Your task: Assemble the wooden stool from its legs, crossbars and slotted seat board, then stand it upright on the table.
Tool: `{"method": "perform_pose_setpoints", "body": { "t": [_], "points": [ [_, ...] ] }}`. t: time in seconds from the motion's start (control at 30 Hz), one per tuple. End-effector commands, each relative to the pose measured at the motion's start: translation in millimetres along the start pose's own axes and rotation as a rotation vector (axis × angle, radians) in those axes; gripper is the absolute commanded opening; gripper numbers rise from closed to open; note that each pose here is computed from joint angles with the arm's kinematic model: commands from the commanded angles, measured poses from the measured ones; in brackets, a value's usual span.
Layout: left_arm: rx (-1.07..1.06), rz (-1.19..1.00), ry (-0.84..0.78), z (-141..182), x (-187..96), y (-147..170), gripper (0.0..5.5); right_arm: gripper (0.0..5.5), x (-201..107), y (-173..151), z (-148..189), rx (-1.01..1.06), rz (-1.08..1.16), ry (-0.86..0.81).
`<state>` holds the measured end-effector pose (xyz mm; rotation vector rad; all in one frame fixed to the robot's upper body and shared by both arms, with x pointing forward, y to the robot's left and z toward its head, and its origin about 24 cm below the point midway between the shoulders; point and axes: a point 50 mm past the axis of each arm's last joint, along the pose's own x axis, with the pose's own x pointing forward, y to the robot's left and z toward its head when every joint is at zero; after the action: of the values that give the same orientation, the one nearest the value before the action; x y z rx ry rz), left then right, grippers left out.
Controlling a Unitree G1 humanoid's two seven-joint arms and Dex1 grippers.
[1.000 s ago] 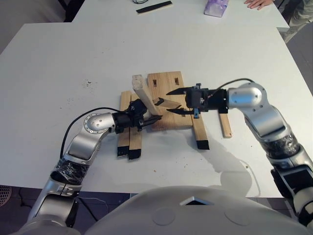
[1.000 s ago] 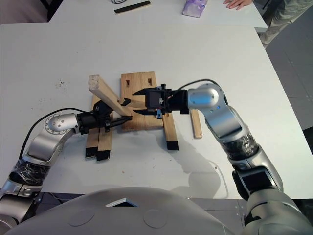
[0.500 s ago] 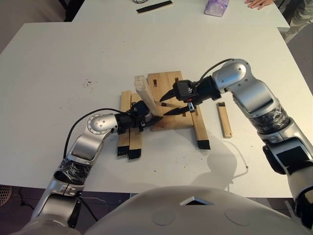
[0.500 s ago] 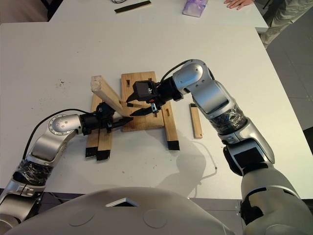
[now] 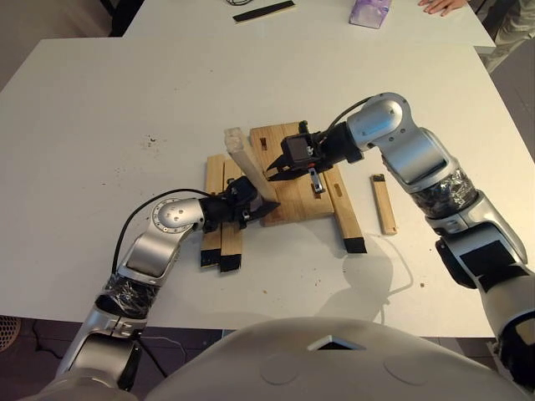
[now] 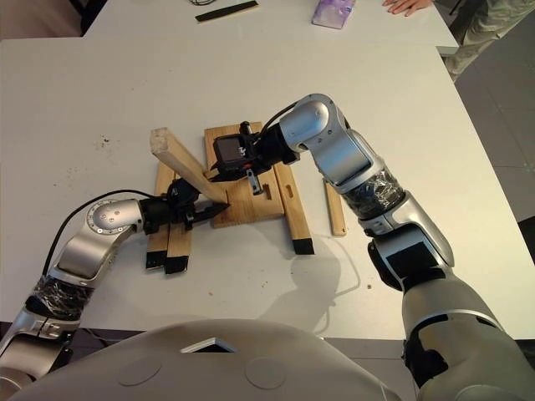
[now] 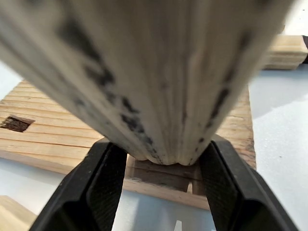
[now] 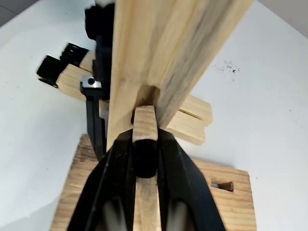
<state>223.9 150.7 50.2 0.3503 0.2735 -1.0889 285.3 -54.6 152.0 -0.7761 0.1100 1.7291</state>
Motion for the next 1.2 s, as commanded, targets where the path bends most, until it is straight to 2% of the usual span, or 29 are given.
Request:
{"method": "perform_pose_setpoints", "body": {
  "t": [0.03, 0.17, 0.3, 0.43, 0.6, 0.67, 0.77, 0.93, 1.2],
  "points": [
    [-0.001, 0.015, -0.01, 1, 0, 1, 2.44, 0.42, -26, -10, 13, -0.018, -0.122, -0.06],
    [-0.022, 0.047, -0.058, 7, -1, 4, 2.44, 0.42, -59, -11, -4, 0.098, -0.31, -0.098],
    [-0.035, 0.066, -0.095, 12, 0, 7, 2.44, 0.42, -77, 9, -31, 0.25, -0.445, -0.133],
    [-0.049, 0.059, -0.135, 21, -3, 9, 2.44, 0.42, -89, 29, -42, 0.447, -0.59, -0.3],
    [-0.045, 0.033, -0.167, 28, -12, 9, 2.44, 0.42, -102, 39, -26, 0.6, -0.695, -0.602],
    [-0.031, 0.005, -0.157, 28, -17, 8, 2.44, 0.42, -105, 42, -23, 0.643, -0.722, -0.664],
    [-0.009, -0.014, -0.119, 25, -25, 7, 2.44, 0.42, -103, 48, -27, 0.677, -0.756, -0.642],
    [0.005, 0.039, -0.029, 14, -36, 9, 2.44, 0.42, -104, 59, -46, 0.676, -0.873, -0.393],
    [-0.007, 0.087, -0.001, 10, -31, 2, 2.44, 0.42, -88, 64, -42, 0.651, -0.868, -0.294]
  ]
}}
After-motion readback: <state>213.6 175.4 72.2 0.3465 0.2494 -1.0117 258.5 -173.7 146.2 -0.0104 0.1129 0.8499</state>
